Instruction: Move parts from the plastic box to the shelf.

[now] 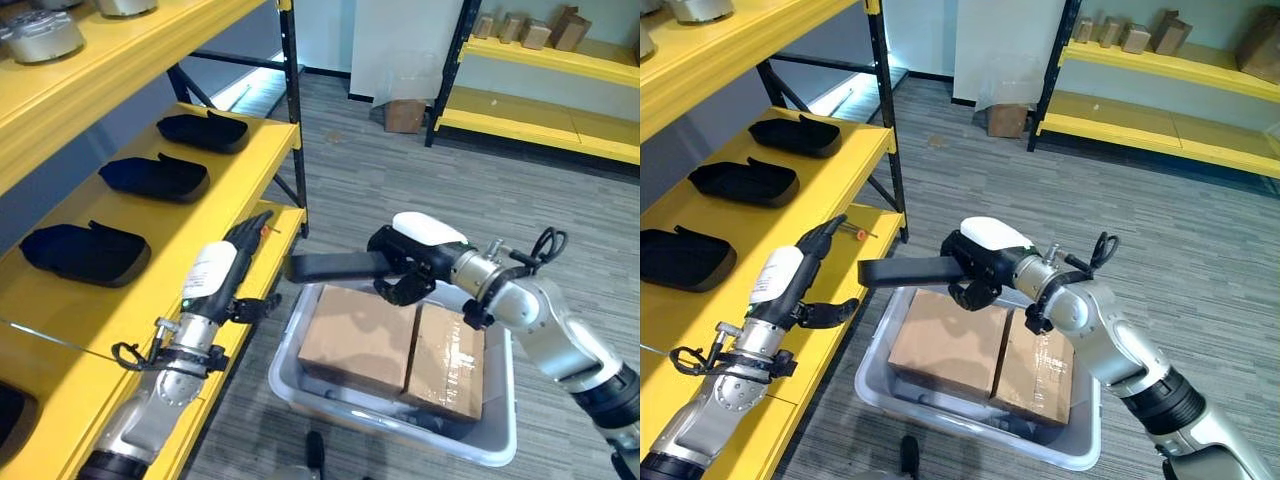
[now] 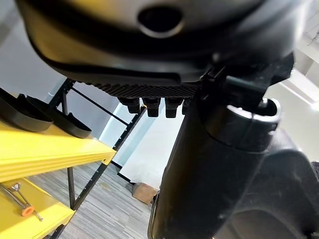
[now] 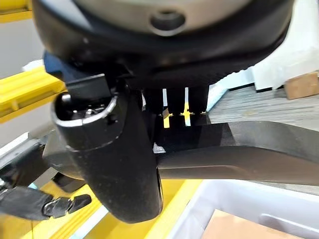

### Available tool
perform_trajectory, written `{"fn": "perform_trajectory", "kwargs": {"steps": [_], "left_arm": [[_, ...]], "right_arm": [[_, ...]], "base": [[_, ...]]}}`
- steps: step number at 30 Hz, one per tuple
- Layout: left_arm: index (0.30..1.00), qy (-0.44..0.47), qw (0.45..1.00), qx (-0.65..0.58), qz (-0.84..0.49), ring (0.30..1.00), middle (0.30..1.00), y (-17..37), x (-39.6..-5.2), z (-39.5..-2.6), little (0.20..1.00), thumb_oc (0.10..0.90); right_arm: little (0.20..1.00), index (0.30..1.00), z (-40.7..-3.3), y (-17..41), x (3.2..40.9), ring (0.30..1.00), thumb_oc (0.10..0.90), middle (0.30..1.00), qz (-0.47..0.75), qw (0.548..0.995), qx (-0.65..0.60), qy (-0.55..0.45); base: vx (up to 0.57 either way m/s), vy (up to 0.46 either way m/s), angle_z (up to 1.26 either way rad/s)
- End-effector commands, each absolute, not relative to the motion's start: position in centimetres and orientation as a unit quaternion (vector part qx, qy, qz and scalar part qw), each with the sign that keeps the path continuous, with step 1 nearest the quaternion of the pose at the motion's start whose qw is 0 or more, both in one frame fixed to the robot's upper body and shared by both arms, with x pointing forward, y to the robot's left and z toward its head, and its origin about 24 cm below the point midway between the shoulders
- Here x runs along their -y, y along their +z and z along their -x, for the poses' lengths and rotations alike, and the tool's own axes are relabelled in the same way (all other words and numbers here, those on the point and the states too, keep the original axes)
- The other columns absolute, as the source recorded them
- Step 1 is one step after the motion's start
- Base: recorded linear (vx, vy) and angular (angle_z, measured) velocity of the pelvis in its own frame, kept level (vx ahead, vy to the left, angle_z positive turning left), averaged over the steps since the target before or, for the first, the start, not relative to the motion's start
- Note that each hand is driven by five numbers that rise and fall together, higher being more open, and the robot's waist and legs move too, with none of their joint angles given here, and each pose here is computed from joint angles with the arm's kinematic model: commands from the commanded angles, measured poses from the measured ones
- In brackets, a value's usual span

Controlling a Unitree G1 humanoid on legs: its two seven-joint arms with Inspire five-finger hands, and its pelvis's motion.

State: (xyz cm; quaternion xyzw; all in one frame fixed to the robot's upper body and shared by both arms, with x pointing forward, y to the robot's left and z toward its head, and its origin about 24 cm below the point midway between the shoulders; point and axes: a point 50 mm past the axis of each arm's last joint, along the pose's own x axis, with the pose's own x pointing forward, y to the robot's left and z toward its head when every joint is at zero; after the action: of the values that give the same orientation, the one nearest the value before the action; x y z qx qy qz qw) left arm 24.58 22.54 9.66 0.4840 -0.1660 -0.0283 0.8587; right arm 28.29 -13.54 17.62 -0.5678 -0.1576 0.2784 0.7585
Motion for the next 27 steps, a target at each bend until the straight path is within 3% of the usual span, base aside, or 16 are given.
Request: {"fn": "perform_trajectory", "kwargs": {"steps": [1,27], "left_arm": [[1.000,-0.015,0.848,0.275,-0.452,1.000,1.000,13.9,-21.0,-25.8,1.000,0.900],[1.000,-0.077,0.846,0.308,-0.428,1.000,1.000,13.7,-18.2,-26.1,1.000,0.900]], "right_arm": [[0.300,0.300,-26.8,23.3,10.5,0.300,0.400,0.300,0.567,0.710,0.336,0.247],[0.300,0.300,-27.2,21.7,7.1,0.300,0.400,0.300,0.573,0.650,0.398,0.301]], "base": [[0.00,0.000,0.00],[0.00,-0.001,0.00]]}}
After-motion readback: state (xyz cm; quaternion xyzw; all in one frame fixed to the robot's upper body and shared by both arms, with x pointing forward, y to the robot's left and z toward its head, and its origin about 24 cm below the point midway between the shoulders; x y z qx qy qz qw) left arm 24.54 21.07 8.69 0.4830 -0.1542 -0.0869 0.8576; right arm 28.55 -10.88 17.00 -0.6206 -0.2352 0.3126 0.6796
